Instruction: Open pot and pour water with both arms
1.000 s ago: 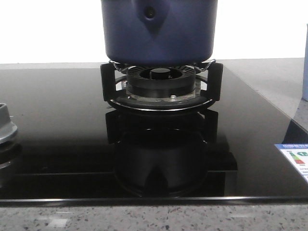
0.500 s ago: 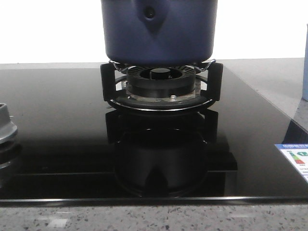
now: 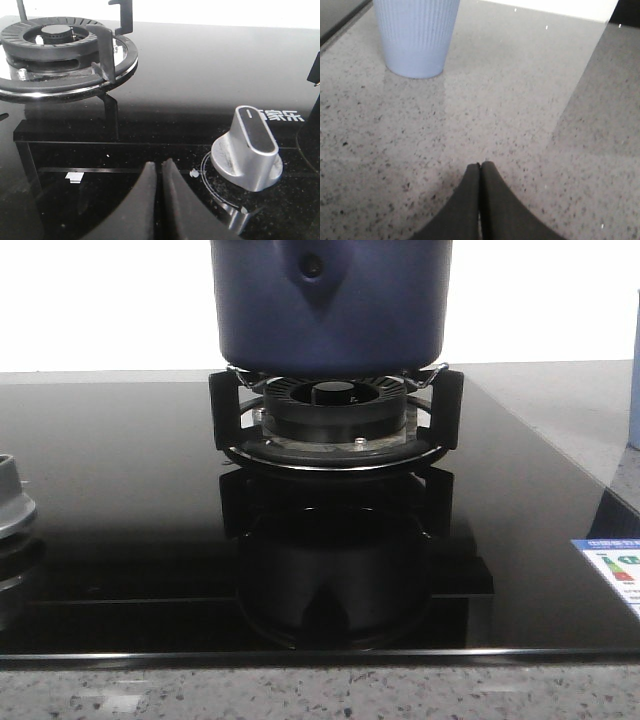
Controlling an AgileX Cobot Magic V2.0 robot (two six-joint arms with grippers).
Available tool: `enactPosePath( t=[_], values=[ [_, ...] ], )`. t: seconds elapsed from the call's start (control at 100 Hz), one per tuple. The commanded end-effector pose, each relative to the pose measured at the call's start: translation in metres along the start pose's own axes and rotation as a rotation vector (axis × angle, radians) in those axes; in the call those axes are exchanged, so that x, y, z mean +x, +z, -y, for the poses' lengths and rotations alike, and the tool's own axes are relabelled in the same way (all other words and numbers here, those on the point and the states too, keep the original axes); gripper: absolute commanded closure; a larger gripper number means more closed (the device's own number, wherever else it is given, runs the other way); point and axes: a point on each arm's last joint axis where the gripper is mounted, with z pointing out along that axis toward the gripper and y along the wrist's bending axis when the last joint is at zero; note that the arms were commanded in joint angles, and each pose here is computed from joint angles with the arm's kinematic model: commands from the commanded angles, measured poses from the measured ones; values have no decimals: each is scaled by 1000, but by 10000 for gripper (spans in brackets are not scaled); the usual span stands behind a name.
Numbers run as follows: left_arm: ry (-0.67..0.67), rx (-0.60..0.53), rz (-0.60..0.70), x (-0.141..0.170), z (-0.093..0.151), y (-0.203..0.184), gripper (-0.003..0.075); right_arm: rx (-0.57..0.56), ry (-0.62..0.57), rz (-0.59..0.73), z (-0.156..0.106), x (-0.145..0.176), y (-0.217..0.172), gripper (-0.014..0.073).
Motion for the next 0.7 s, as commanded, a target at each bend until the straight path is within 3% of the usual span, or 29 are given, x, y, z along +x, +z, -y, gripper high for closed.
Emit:
enactPosePath(
  t=[0.0,0.07,0.16,0.27,0.43,0.53,0.64,0.69],
  values=[
    [-12,2,51,6,-1,2,740,1,-46,122,-2,-4,1,666],
    [-97,30,94,2,2,2,741,-14,-42,238,-4,-14,-1,666],
    [-336,91,192,-7,4,0,741,-35,-24,394,-5,-27,-6,666],
    [-651,137,286,-17,3,-2,741,-82,174,576,-5,-42,-14,666],
    [-871,156,326,-20,-1,-3,741,-98,466,583,2,-44,-14,666],
    [-937,153,358,-23,-3,-4,740,-105,628,559,6,-48,-16,666],
    [-891,165,375,-31,-1,-8,740,-119,645,531,9,-60,-20,666],
    [-834,176,368,-36,1,-10,740,-130,642,459,8,-65,-21,666]
  ],
)
